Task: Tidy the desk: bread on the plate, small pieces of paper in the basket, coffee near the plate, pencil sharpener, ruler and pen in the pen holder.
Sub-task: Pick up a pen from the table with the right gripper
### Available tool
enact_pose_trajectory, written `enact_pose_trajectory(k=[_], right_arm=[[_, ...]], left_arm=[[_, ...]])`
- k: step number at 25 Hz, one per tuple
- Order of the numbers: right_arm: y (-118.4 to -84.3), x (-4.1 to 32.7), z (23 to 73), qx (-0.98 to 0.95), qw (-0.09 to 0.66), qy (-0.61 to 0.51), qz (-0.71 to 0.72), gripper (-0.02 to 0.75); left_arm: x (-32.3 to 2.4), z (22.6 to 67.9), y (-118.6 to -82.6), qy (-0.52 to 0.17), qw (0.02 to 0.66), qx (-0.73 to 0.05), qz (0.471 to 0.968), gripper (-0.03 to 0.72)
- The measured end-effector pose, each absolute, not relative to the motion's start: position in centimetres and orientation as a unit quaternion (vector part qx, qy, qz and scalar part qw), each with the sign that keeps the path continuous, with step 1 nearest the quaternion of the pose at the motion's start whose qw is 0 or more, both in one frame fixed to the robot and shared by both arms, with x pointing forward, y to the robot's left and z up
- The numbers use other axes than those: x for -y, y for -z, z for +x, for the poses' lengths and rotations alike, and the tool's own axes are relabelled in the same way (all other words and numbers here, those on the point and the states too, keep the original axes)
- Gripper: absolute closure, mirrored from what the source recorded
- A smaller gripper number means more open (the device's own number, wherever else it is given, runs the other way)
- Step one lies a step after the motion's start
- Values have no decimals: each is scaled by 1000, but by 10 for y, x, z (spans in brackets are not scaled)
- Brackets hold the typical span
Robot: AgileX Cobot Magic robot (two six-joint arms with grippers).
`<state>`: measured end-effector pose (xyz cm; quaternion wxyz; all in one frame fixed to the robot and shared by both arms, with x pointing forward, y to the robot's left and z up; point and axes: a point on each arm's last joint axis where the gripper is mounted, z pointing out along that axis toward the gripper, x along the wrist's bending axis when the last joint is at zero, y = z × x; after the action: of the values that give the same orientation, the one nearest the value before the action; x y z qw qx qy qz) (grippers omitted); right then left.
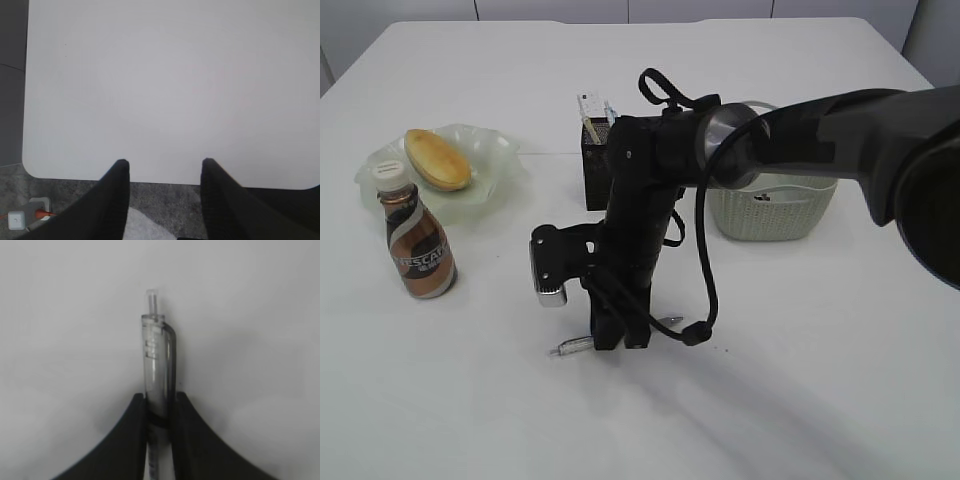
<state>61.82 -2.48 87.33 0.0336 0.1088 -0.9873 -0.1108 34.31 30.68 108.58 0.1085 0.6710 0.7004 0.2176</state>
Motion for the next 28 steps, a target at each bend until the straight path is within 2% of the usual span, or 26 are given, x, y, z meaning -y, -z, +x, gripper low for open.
enact_pose_trajectory(k=[20,28], right_arm=[[-884,19,628,994,67,90,14,650],[-891,16,636,995,56,82,-29,652]], left_arm=[[-307,343,-1086,-220,107,-700,671,346],[-308,343,-1086,-221,106,-700,671,347]])
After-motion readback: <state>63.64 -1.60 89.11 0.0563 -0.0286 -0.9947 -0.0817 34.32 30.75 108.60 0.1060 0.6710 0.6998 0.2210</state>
